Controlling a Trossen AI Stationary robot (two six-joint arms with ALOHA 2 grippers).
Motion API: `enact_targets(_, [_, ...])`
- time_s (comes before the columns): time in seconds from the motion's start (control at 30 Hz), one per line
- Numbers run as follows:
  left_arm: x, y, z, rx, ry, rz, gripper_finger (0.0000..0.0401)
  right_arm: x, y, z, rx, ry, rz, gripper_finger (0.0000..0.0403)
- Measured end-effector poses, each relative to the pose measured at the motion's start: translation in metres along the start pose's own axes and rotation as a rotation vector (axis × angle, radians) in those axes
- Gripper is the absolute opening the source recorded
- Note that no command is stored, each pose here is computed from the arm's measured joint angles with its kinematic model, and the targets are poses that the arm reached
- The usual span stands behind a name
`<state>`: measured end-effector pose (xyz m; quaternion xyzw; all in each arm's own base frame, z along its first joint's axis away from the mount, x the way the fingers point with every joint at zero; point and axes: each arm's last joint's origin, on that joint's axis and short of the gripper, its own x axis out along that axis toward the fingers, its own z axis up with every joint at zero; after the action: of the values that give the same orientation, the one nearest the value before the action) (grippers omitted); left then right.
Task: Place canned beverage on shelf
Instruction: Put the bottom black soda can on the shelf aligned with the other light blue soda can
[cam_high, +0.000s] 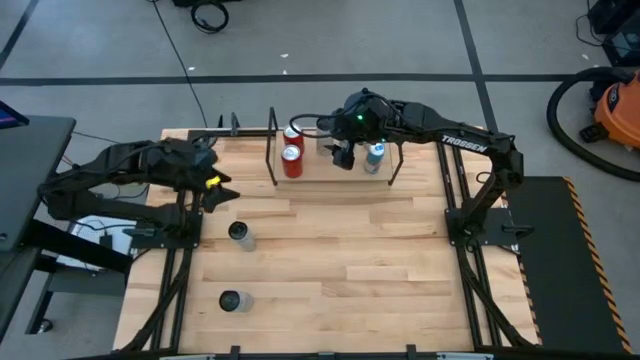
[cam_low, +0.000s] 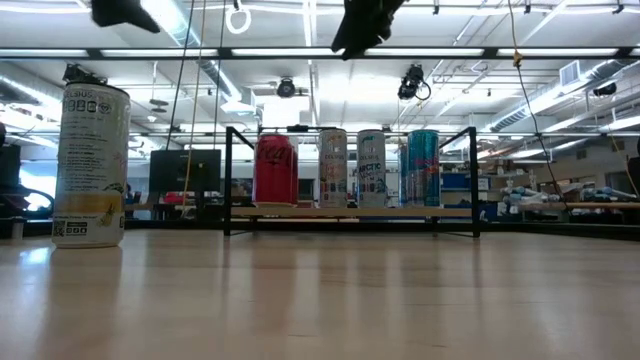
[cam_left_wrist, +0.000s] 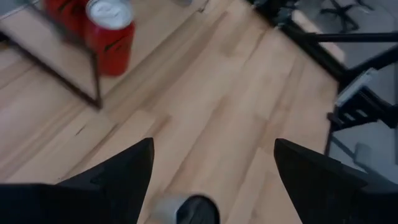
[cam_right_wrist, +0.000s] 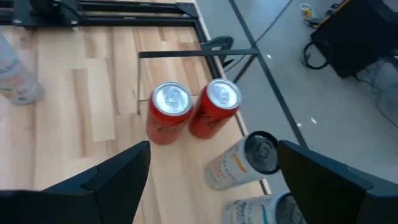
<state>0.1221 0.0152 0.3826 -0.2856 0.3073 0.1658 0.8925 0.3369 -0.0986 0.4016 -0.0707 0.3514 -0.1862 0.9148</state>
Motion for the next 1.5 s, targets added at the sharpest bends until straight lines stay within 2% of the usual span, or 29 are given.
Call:
enact_targets(0.2, [-0.008, 0.001, -0.020, -0.040, 0.007, 0.117, 0.0332, -0.001, -0.001, 0.000, -0.003, 0.002, -0.028, 0.0358])
enact_targets(0.47, [0.004, -0.009, -0.042, -0.010, 0.036, 0.112, 0.0332, -0.001, -0.001, -0.001, -0.007, 0.009, -0.019, 0.0358])
enact_targets(0.73, [0.017, -0.012, -0.067, 0.007, 0.108, 0.108, 0.0332, -0.001, 0.001, -0.007, -0.017, 0.073, -0.006, 0.0358])
enact_targets(1.3, [0.005, -0.026, -0.091, -0.048, 0.169, 0.007, 0.0332, -0.001, 0.002, -0.008, -0.010, 0.074, 0.055, 0.0358])
enact_targets(1.5, [0.007, -0.031, -0.101, -0.015, 0.138, 0.070, 0.0332, -0.001, 0.002, -0.008, -0.010, 0.074, 0.057, 0.0358])
